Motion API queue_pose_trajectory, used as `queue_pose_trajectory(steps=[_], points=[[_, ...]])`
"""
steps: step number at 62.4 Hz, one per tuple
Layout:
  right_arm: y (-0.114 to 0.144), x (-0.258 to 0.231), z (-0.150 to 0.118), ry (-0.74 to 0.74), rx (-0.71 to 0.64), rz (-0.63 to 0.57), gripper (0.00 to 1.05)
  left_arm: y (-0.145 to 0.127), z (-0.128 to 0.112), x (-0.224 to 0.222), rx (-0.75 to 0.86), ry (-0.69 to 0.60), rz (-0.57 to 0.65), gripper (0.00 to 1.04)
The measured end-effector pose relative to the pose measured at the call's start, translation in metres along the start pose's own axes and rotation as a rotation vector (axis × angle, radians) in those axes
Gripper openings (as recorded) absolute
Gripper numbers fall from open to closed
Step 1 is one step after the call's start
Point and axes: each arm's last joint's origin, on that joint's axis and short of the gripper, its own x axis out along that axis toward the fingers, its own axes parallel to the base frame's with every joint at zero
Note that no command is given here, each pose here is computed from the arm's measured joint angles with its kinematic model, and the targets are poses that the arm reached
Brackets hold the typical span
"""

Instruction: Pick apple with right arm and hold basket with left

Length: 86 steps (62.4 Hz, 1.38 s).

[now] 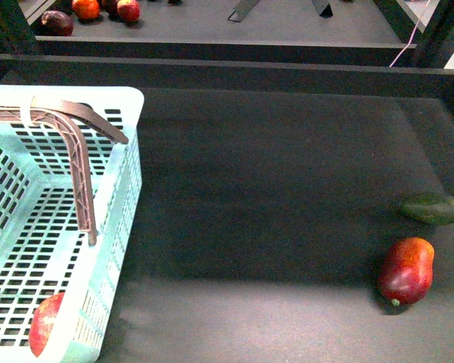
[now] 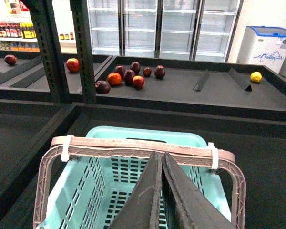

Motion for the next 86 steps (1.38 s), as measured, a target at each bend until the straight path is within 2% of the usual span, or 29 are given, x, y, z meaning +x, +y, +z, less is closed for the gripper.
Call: queue_pose_trajectory(steps=[36, 40, 51, 57, 64, 86], points=[[0.0000, 0.0000, 0.0000, 0.000, 0.000, 0.000, 0.96, 0.0000, 0.0004, -0.0008, 0.000, -0.006, 0.000, 0.03], [0.0000, 0.0000, 0.0000, 0.000, 0.000, 0.000, 0.96, 0.0000, 0.0004, -0.0008, 0.000, -0.006, 0.000, 0.20], [0.0000, 0.0000, 0.0000, 0.000, 0.000, 0.000, 0.96, 0.0000, 0.0004, -0.0008, 0.000, -0.006, 0.000, 0.51], [0.0000, 0.0000, 0.0000, 0.000, 0.000, 0.000, 0.96, 0.0000, 0.0004, -0.0008, 0.000, -0.006, 0.000, 0.78], [0.0000, 0.0000, 0.0000, 0.000, 0.000, 0.000, 0.96, 0.0000, 0.0004, -0.0008, 0.000, -0.006, 0.000, 0.98], [0.0000, 0.0000, 0.0000, 0.000, 0.000, 0.000, 0.96, 0.0000, 0.0004, -0.0008, 0.002, -0.006, 0.000, 0.98]])
